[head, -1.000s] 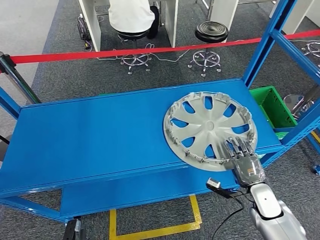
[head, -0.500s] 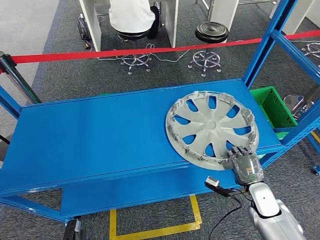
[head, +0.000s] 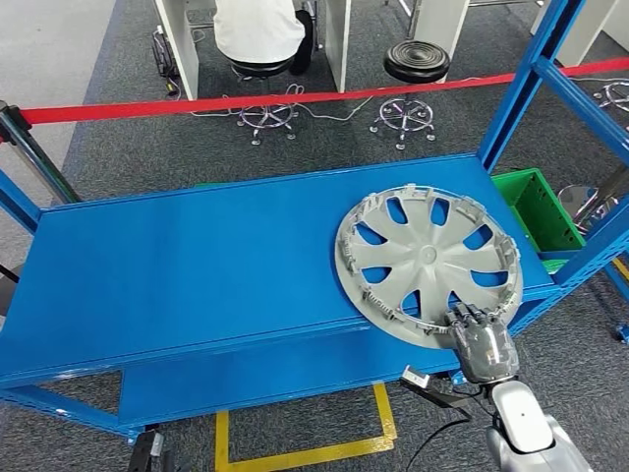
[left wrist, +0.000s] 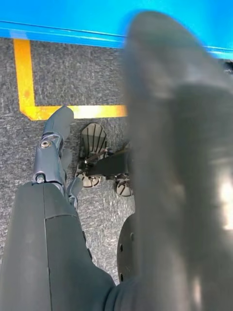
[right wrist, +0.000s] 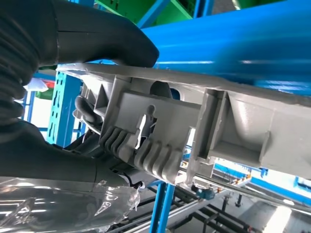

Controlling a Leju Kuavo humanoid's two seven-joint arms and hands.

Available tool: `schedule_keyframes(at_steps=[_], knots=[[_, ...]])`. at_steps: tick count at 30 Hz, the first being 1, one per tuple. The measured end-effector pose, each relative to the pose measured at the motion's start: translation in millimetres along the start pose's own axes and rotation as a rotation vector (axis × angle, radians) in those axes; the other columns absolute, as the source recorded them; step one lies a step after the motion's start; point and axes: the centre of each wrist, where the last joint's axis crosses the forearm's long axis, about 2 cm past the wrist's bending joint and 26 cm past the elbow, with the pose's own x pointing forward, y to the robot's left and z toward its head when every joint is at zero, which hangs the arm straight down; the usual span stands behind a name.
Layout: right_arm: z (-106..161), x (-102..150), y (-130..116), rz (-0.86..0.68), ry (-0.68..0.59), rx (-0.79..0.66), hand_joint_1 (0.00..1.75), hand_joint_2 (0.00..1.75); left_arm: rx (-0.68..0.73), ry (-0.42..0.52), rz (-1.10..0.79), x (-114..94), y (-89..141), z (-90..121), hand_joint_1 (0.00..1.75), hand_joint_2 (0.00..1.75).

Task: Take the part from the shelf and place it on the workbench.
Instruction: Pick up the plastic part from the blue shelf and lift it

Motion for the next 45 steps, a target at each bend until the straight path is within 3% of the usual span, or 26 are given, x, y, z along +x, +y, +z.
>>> schedule_keyframes(at_steps=[5,9,12,16,21,23,26,35,45], knots=[[3,6,-16,-0.098,-0.027,-0.076,1.75,1.75,-0.019,-0.004,-0.045,0,1,0,0.00,1.75],[-9,13,-34,-0.330,-0.019,-0.098,1.75,1.75,-0.011,-0.005,-0.034,0,1,0,0.00,1.75],[-22,24,-48,-0.647,-0.038,-0.065,1.75,1.75,-0.012,-0.012,-0.009,-1,1,1,0.00,1.75],[-47,38,-79,-1.145,-0.159,-0.036,1.75,1.75,-0.005,-0.075,0.025,-1,1,0,0.00,1.75],[-47,57,-109,-1.701,-0.325,-0.007,1.75,1.75,0.003,-0.114,0.057,-2,2,1,0.00,1.75],[-46,59,-120,-1.842,-0.374,-0.030,1.75,1.75,0.006,-0.116,0.065,-4,3,2,0.00,1.75],[-43,56,-132,-1.931,-0.418,-0.078,1.75,1.75,0.010,-0.118,0.075,-4,3,2,0.00,1.75],[-37,51,-145,-1.950,-0.461,-0.144,1.75,1.75,0.016,-0.125,0.079,-4,4,2,0.00,1.75],[-8,24,-168,-1.958,-0.451,-0.434,1.75,1.75,0.039,-0.133,0.099,-5,7,3,0.00,1.75]])
